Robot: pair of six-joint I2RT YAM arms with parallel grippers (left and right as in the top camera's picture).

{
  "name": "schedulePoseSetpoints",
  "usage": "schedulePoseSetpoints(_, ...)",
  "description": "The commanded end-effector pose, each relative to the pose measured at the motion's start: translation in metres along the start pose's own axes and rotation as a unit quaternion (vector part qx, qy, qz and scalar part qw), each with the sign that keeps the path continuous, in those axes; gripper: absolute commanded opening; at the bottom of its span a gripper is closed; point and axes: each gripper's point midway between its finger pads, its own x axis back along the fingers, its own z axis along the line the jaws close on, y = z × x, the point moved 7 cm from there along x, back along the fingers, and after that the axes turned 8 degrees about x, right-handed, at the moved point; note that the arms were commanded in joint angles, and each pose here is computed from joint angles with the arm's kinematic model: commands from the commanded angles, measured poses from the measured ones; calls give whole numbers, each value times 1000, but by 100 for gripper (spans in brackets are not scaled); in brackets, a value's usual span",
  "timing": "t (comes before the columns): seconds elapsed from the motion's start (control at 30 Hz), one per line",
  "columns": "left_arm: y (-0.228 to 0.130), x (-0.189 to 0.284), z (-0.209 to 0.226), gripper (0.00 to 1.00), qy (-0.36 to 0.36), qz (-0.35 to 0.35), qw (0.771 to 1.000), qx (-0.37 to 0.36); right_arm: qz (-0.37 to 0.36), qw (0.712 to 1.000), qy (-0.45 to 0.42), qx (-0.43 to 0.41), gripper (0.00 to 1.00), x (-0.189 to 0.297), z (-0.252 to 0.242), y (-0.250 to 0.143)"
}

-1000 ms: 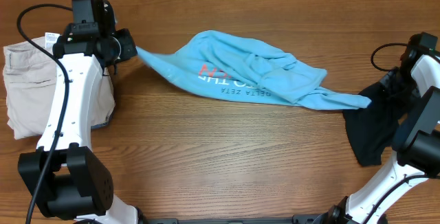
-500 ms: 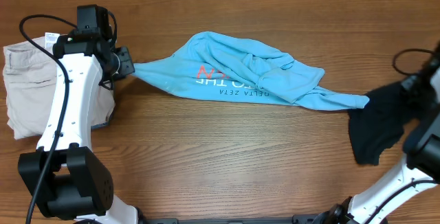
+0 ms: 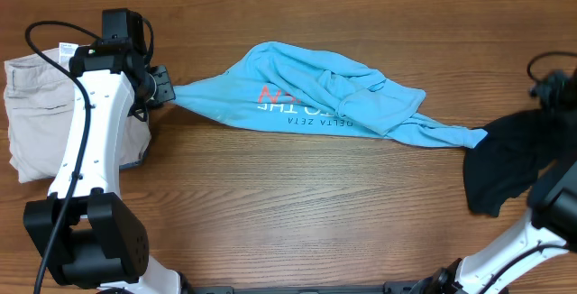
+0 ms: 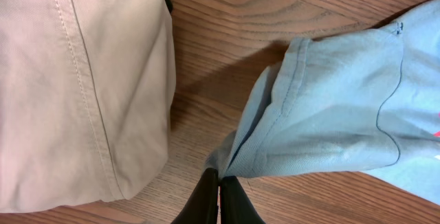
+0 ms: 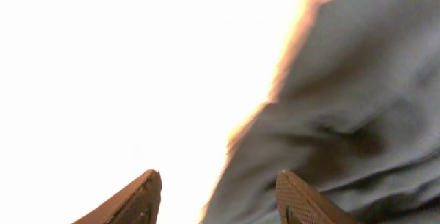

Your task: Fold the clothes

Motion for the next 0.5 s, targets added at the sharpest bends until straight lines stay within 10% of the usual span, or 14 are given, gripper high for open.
schedulePoseSetpoints(0.0,3,5,1,4,5,-12,1000,2,-77,986,103,108,57,89,65,13)
schedulePoseSetpoints(0.47,3,5,1,4,4,-11,1000,2,135,933,125,310,61,59,178,-134)
